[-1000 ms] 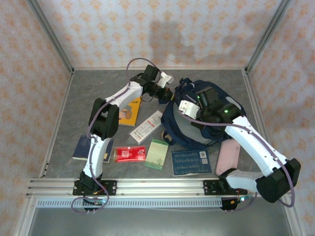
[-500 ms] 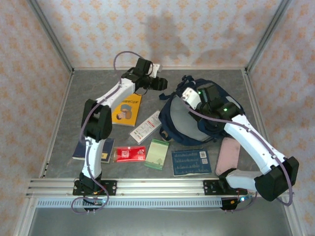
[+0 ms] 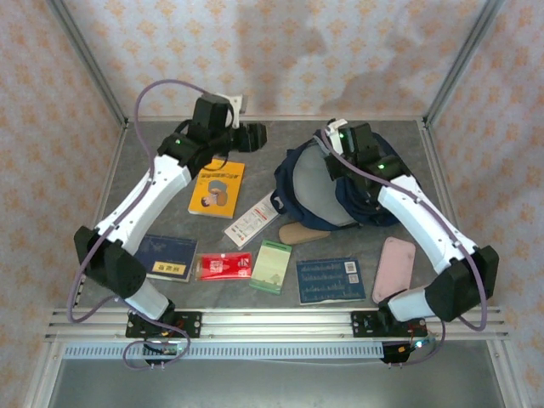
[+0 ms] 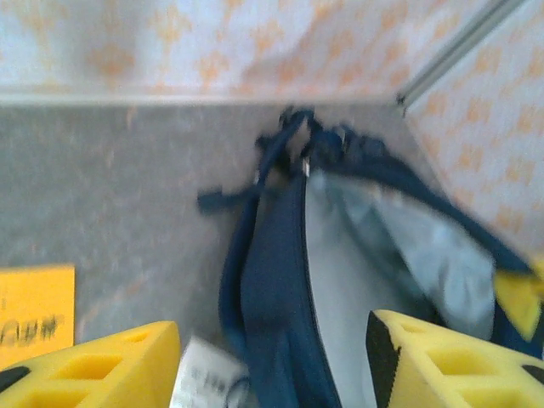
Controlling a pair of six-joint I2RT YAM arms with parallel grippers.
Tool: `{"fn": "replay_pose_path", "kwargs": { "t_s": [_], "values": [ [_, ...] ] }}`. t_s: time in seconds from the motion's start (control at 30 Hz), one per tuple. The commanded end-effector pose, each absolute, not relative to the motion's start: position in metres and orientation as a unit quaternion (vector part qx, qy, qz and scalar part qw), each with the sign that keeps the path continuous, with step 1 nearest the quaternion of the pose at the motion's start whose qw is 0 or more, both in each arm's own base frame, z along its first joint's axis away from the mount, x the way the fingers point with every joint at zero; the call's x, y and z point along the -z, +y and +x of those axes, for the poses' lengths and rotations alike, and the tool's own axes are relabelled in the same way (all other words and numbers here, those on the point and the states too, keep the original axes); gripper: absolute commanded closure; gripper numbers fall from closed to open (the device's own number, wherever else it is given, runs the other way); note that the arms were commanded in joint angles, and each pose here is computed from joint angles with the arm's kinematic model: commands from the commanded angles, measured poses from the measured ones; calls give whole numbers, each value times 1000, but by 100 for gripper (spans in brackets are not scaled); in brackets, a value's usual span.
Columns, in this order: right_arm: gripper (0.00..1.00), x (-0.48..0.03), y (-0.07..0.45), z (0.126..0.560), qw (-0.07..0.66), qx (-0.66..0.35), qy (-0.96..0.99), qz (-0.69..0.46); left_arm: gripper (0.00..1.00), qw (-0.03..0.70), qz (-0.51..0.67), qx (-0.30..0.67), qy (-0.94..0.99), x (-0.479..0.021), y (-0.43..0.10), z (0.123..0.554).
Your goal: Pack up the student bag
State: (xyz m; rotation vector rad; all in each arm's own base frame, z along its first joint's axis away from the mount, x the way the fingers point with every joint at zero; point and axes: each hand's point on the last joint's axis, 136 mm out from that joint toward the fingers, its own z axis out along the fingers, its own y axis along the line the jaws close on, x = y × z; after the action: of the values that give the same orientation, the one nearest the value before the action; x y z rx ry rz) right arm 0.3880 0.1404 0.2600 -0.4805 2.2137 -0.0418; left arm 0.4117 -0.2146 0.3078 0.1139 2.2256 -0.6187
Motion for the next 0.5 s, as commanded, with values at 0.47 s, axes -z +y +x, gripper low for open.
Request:
{"fn": "replay_pose_path", "kwargs": {
  "t_s": [0.47],
  "values": [
    [100, -281, 139, 447, 445, -96, 889, -42, 0, 307, 359, 131, 872, -165, -283, 282]
  ]
}}
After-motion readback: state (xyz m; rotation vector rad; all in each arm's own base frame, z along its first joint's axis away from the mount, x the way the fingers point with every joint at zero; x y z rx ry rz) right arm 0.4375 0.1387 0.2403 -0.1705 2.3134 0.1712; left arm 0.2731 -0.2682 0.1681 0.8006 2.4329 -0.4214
